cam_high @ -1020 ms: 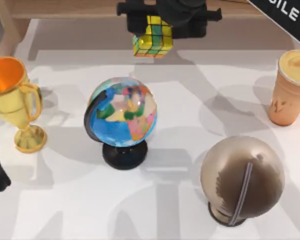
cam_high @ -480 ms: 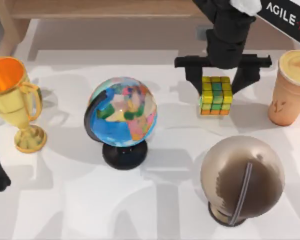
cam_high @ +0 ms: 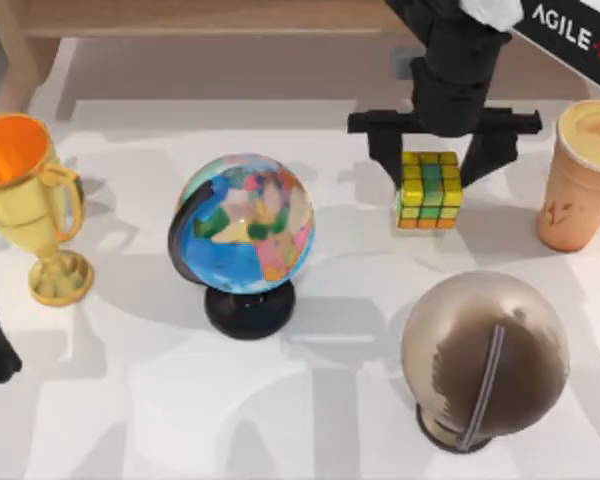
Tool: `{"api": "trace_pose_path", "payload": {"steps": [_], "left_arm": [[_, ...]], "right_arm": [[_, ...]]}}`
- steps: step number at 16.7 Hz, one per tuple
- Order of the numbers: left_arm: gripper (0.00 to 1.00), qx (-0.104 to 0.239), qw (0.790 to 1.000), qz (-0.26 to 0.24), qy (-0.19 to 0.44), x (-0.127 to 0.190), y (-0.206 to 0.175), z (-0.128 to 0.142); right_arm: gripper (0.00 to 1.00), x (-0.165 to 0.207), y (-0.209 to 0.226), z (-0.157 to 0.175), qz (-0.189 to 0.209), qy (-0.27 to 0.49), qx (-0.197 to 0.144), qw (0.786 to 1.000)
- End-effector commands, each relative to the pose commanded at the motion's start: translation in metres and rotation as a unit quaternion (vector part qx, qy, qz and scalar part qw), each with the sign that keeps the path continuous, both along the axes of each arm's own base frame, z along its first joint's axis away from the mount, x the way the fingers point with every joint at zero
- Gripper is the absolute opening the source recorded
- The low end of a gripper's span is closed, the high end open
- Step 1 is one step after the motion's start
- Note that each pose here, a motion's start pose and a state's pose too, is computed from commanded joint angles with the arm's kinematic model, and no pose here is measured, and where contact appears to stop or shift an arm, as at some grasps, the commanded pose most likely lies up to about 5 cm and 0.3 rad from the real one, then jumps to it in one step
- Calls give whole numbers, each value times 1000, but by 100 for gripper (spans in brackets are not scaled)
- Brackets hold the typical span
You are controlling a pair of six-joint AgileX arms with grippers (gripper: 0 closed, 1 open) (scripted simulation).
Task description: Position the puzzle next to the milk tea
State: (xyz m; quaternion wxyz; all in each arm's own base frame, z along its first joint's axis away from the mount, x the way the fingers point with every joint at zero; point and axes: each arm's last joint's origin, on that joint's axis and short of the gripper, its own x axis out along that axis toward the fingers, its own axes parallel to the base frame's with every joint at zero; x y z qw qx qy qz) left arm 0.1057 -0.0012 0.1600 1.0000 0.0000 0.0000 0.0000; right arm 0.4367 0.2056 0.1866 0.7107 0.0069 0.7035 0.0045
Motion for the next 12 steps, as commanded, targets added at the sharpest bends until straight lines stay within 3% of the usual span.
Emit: {"api": "trace_pose_path", "payload": {"steps": [12], "left_arm": [[100, 0, 1000, 0, 0, 0, 0, 0]], "right_arm": [[0, -2, 6, 8, 7, -29, 16, 999]]}}
